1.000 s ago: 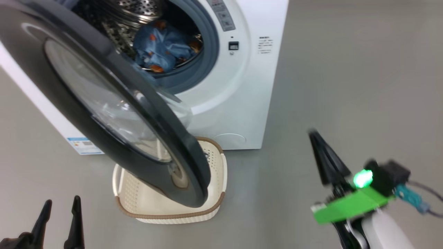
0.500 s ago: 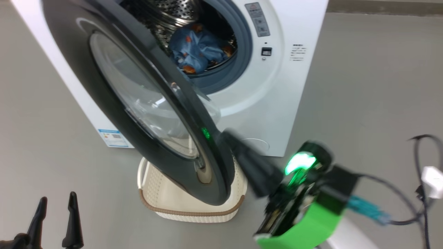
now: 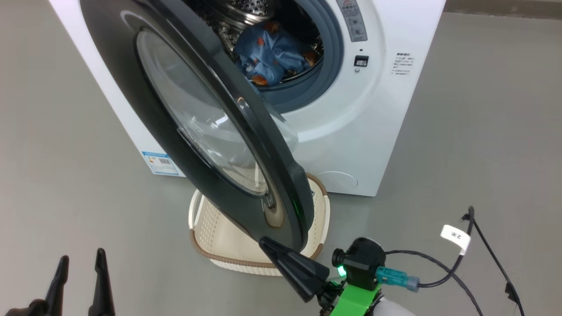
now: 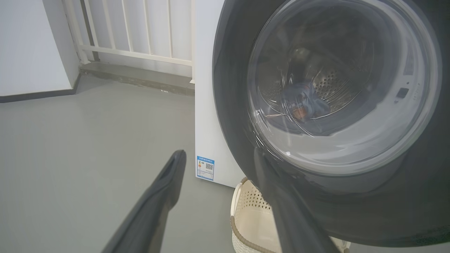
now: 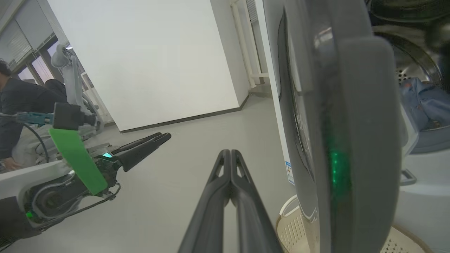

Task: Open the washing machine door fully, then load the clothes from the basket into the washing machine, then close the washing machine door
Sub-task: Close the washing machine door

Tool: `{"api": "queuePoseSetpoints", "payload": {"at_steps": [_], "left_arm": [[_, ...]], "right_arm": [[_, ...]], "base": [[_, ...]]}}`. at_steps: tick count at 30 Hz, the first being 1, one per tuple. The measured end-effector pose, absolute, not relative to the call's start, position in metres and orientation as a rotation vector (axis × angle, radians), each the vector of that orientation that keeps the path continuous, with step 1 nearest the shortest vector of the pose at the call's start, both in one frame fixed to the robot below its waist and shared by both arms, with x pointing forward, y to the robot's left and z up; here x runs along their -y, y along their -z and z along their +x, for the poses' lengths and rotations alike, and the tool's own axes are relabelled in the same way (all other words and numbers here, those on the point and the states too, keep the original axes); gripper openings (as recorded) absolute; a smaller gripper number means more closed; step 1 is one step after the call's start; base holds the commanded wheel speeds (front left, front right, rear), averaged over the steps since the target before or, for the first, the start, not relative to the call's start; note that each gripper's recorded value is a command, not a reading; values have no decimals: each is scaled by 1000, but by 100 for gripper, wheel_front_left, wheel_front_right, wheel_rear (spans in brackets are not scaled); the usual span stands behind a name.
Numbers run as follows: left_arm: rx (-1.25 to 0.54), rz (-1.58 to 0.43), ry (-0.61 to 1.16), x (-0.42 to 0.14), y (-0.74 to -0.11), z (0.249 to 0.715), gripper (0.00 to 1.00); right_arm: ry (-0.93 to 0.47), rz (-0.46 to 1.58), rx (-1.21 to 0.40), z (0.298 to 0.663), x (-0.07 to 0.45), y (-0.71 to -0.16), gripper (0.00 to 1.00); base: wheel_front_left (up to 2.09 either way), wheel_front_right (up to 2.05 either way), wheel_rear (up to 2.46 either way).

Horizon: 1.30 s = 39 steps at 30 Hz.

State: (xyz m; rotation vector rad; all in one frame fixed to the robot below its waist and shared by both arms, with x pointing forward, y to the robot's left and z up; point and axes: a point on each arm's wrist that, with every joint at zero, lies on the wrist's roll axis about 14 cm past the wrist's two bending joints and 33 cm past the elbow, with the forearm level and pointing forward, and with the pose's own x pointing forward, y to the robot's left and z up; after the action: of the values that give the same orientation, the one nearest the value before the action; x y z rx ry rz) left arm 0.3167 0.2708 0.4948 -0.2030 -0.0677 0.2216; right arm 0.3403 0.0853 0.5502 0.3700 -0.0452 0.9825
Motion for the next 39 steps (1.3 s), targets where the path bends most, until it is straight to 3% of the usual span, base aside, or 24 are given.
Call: {"api": "queuePoseSetpoints", "payload": {"at_steps": [10, 21, 39], "left_arm": [[37, -212, -229, -270, -485, 319, 100], [35, -213, -197, -260, -485, 333, 100], [43, -222, -139, -240, -488, 370, 100]], "right_arm": [[-911, 371, -60, 359, -79, -515, 0], [-808, 385, -22, 397, -59, -521, 0], [-556, 363, 101, 501, 11, -538, 0]], "base": [[0, 0, 0], [0, 0, 0], [0, 0, 0]]}}
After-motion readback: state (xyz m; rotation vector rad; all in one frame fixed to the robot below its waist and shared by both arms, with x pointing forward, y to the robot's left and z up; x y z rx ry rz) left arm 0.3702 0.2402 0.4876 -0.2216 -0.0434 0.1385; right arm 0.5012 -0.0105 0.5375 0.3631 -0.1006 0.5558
